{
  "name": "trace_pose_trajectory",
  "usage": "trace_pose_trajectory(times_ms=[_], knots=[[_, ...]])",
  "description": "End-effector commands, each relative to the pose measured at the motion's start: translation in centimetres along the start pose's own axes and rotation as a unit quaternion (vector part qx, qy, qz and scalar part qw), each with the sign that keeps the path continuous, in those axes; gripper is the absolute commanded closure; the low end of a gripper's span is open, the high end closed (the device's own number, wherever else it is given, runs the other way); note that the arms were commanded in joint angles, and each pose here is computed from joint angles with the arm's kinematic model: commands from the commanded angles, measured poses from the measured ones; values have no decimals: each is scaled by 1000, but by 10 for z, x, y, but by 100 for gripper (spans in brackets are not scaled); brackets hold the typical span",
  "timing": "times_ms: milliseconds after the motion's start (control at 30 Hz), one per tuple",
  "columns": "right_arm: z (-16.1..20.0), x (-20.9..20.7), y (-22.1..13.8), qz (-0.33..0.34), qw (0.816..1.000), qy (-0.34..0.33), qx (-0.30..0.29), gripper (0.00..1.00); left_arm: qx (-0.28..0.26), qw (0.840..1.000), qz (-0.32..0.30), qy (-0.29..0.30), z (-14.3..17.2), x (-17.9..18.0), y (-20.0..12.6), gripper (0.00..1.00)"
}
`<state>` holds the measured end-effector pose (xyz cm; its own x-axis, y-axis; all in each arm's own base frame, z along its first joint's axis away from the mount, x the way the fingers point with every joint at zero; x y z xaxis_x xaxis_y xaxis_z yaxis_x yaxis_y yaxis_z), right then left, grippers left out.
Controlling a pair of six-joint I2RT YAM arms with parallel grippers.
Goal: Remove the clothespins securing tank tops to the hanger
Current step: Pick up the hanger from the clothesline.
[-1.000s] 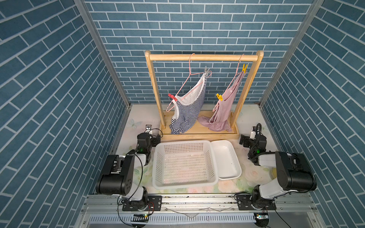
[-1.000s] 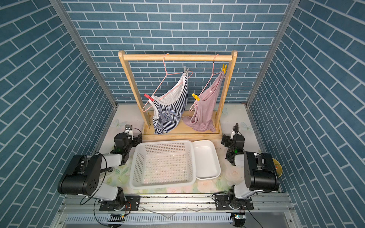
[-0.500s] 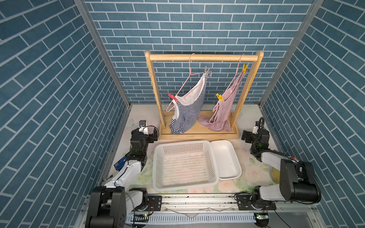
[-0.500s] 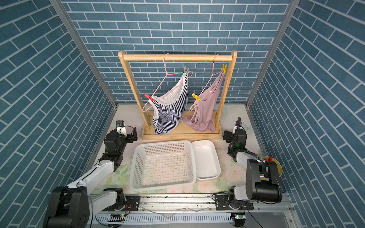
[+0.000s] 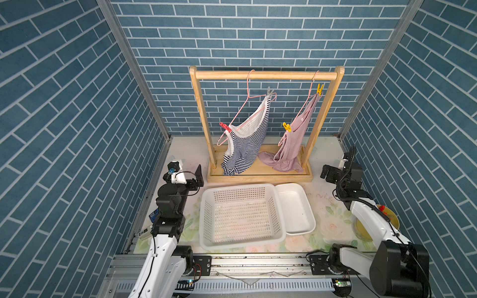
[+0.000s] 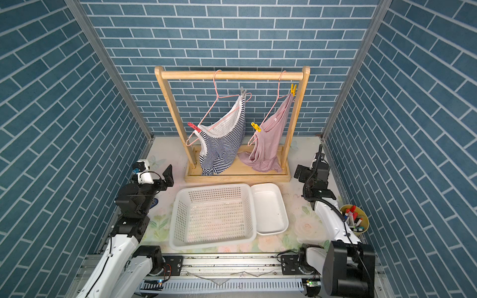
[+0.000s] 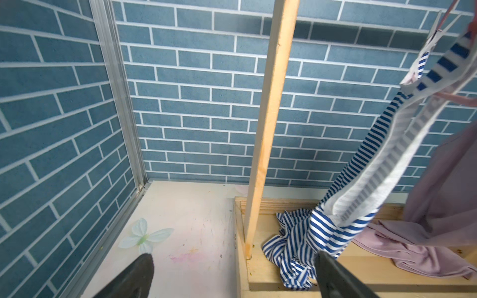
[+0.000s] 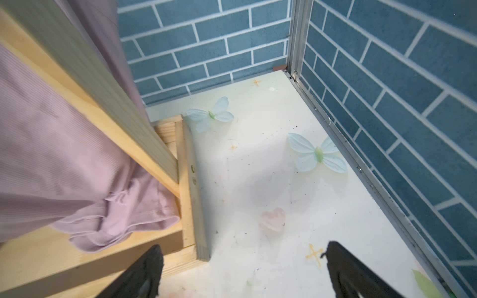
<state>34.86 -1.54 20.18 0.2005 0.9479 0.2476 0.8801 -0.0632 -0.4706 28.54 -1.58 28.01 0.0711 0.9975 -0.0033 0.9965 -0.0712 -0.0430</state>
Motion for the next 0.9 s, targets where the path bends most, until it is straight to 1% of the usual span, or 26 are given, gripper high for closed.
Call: trace_pose_trajectory(times_ms=[0, 67, 167, 267, 367, 533, 733, 867], knots=[[15, 13, -21, -39, 997, 38, 55, 1, 5, 999, 34, -21, -13, -11, -12, 1], [16, 20, -35, -65, 995, 46, 60, 2, -6, 999, 45, -27, -20, -14, -18, 1], [14, 29, -55, -96, 993, 55, 51, 2, -23, 997, 62, -34, -30, -19, -27, 1], [8, 40, -72, -133, 989, 51, 46, 2, -31, 996, 76, -27, -40, -24, -33, 1], [0, 48, -83, -152, 986, 49, 45, 2, -38, 995, 90, -21, -53, -28, -34, 1], [-15, 57, -99, -177, 983, 44, 27, 2, -51, 991, 122, -7, -77, -38, -37, 1], [-23, 83, -118, -250, 967, 32, 32, 1, -61, 979, 191, 20, -111, -58, -35, 4], [-30, 97, -140, -291, 956, 2, 16, 1, -60, 975, 208, 39, -124, -63, -30, 5]])
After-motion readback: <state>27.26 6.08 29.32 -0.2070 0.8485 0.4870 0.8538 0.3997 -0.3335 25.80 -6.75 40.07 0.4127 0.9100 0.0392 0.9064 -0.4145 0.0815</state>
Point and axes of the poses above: each gripper's point midway between its finger pads, its own y axis out along the fingers, its own x axis along the line the jaws close on, z = x × y, the point moved 2 cm from there along -y, back along the fingers, and after that the axes turned 6 degrees about y, right-handed, at the moved point
